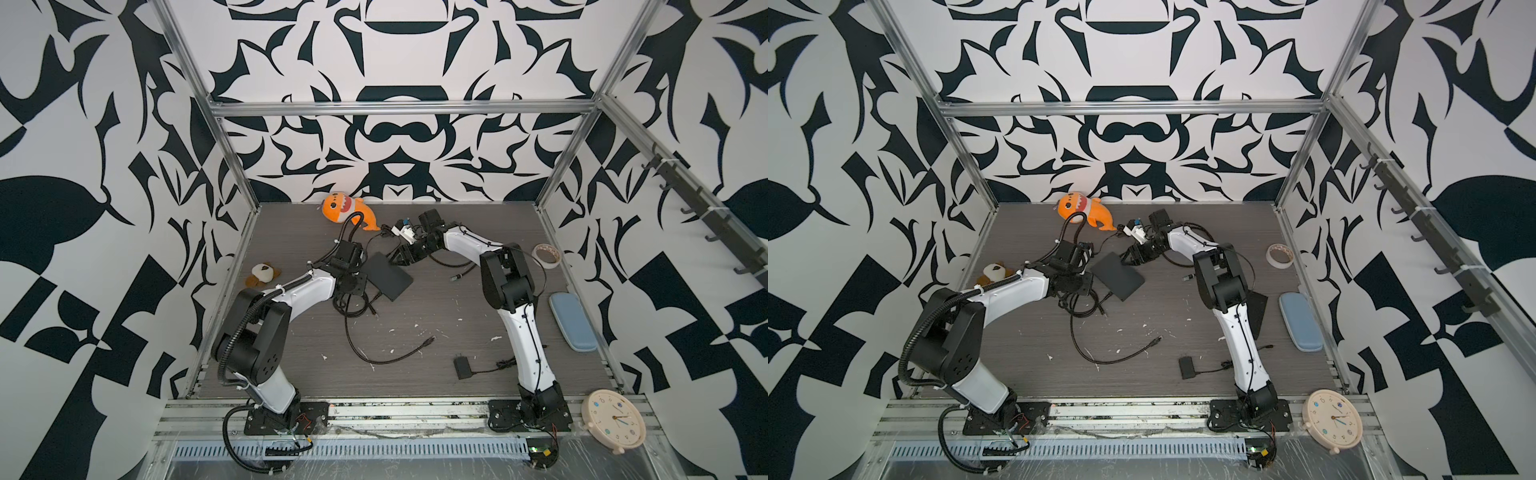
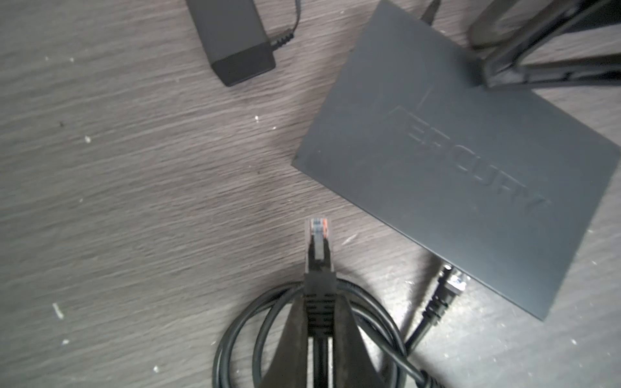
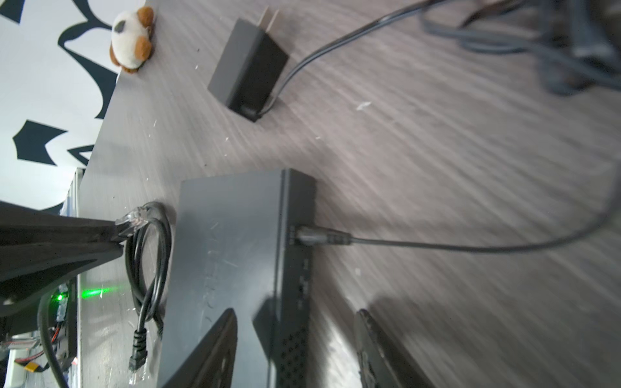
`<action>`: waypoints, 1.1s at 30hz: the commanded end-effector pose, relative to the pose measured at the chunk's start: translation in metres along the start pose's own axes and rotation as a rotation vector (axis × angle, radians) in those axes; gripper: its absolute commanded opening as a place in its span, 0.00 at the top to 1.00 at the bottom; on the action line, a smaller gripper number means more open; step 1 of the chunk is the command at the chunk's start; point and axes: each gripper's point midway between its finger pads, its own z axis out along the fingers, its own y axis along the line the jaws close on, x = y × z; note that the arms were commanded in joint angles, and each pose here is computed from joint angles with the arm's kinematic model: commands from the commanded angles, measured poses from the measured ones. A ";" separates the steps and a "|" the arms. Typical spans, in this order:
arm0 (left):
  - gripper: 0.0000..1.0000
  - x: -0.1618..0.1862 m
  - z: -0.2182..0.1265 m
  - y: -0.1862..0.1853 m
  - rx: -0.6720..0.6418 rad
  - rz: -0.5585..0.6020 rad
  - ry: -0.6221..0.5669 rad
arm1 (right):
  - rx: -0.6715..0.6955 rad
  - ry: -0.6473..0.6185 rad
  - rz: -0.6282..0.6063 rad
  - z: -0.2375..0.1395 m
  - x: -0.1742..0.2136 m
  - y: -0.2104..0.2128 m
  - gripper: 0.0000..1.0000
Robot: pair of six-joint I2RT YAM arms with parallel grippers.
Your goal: Insert the plug into the switch port
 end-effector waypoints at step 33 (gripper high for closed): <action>1.00 0.022 0.022 -0.063 0.276 0.121 -0.061 | 0.021 0.139 0.022 0.033 0.027 -0.006 0.41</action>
